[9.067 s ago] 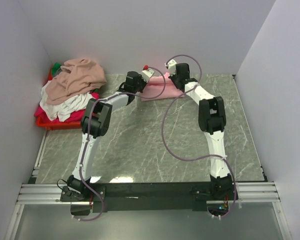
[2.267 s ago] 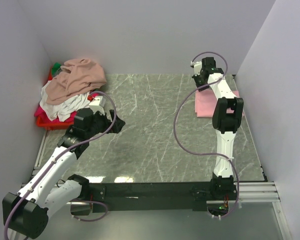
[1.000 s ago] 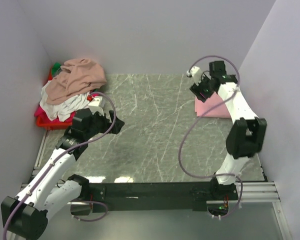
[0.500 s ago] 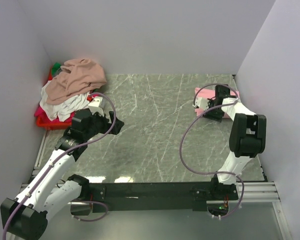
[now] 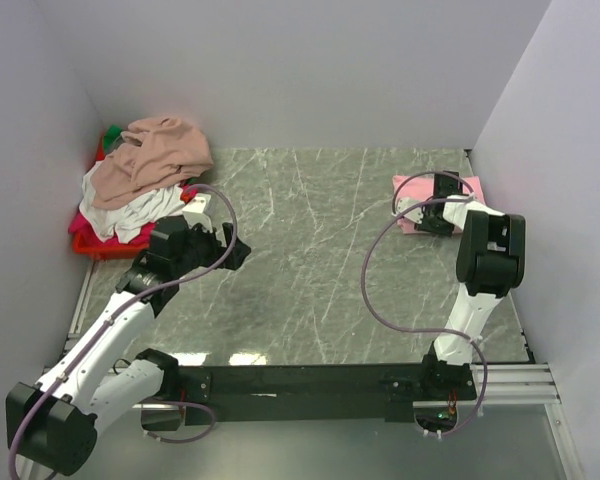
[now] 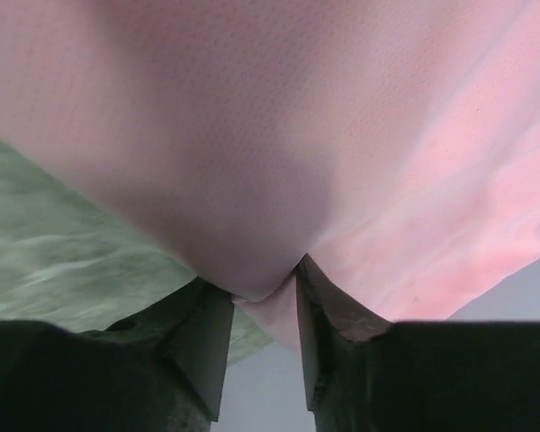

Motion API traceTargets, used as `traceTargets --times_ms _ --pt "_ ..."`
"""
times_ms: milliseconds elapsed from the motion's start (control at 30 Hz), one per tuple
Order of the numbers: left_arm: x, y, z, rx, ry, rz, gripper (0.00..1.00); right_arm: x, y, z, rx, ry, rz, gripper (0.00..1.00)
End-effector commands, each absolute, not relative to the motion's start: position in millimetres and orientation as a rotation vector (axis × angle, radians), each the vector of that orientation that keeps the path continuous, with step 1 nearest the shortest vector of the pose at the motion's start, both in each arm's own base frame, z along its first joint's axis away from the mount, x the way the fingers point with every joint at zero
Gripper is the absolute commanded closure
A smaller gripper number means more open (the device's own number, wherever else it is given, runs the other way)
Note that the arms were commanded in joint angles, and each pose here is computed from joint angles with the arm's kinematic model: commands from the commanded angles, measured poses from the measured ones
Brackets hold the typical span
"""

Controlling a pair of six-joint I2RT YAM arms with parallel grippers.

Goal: Fold and stack the t-shirts
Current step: Neatly place the folded tshirt to the corner

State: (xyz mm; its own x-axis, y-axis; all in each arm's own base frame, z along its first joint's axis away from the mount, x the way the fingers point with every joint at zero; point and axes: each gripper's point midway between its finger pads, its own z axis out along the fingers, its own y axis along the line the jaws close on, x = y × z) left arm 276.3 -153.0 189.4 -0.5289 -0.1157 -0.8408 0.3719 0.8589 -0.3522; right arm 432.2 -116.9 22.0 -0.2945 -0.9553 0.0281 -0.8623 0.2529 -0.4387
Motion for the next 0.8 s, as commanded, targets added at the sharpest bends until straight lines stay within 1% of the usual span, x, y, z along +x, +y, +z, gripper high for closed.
traceTargets --times_ms 0,333,467,633,733,767 --pt "281.3 -159.6 201.1 0.224 2.000 -0.644 0.08 462.7 -131.7 34.5 -1.677 2.213 -0.676 0.62" --pt "284.6 -161.2 194.6 0.220 2.026 -0.645 0.08 506.7 -138.9 24.0 -1.720 2.155 -0.723 0.64" --pt "285.9 -162.3 192.9 0.220 2.032 -0.648 0.08 529.1 -143.0 30.3 -1.704 2.123 -0.767 0.64" --pt "287.3 -163.1 195.0 0.220 2.028 -0.651 0.08 534.5 -140.8 34.0 -1.702 2.113 -0.762 0.64" --pt "287.7 -165.1 197.4 0.222 2.020 -0.664 0.08 529.7 -138.2 37.4 -1.701 2.101 -0.762 0.60" --pt "287.2 -165.5 196.8 0.224 2.021 -0.667 0.08 524.6 -137.5 35.6 -1.691 2.112 -0.755 0.54"
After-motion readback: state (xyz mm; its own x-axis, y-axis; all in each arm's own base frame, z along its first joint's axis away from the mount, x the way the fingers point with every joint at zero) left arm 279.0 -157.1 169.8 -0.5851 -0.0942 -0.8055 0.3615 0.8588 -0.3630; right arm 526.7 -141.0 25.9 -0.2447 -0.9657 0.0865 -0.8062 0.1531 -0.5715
